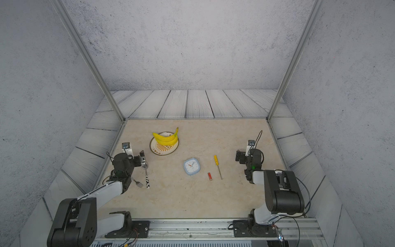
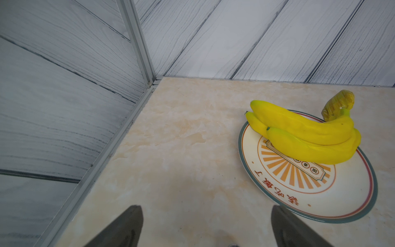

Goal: Remove the battery from the alarm
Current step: Reset both arms

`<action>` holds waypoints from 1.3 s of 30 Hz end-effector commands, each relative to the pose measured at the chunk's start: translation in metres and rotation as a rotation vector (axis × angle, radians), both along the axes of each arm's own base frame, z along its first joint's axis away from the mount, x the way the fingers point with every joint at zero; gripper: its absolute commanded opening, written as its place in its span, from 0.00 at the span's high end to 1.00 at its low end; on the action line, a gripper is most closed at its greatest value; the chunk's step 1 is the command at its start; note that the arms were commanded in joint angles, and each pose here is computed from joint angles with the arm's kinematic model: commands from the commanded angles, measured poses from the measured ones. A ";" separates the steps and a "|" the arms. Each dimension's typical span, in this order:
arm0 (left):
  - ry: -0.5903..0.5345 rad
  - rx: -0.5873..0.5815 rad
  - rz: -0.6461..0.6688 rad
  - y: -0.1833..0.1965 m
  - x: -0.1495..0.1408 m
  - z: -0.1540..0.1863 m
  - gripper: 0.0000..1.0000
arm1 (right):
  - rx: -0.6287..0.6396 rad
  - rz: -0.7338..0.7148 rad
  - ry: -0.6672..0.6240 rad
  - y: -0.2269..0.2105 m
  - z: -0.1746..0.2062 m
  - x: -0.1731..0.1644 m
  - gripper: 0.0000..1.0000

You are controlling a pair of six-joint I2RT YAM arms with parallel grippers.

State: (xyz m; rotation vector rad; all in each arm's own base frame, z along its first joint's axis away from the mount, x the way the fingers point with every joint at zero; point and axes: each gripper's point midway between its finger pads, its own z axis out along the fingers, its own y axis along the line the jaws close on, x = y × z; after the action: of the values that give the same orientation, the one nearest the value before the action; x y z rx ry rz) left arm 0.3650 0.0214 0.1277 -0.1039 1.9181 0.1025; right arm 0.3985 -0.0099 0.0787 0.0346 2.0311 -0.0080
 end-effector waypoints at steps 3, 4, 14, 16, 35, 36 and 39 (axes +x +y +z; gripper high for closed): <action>-0.064 0.026 -0.019 -0.002 0.012 0.000 0.01 | -0.002 0.014 -0.017 0.002 0.007 0.003 0.00; -0.064 0.027 -0.009 -0.001 0.013 -0.005 0.01 | -0.003 0.013 -0.019 0.002 0.008 0.003 0.00; 0.044 0.026 0.025 0.006 0.038 -0.032 0.00 | -0.004 0.013 -0.018 0.002 0.008 0.003 0.00; 0.059 0.025 0.027 0.006 0.037 -0.033 0.01 | -0.004 0.013 -0.018 0.001 0.008 0.003 0.00; 0.055 0.026 0.027 0.006 0.037 -0.033 0.01 | -0.012 0.017 -0.017 0.003 0.008 0.003 0.00; 0.053 0.026 0.027 0.006 0.037 -0.032 0.01 | -0.011 0.015 -0.023 0.003 0.008 0.001 0.00; 0.053 0.026 0.027 0.006 0.038 -0.032 0.01 | -0.011 -0.073 -0.116 -0.010 0.014 -0.016 0.00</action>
State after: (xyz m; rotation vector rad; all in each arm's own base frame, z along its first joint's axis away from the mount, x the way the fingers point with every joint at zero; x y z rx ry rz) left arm 0.4012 0.0262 0.0916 -0.0951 1.9770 0.1510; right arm 0.3929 -0.0114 0.0804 0.0376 2.0013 -0.0258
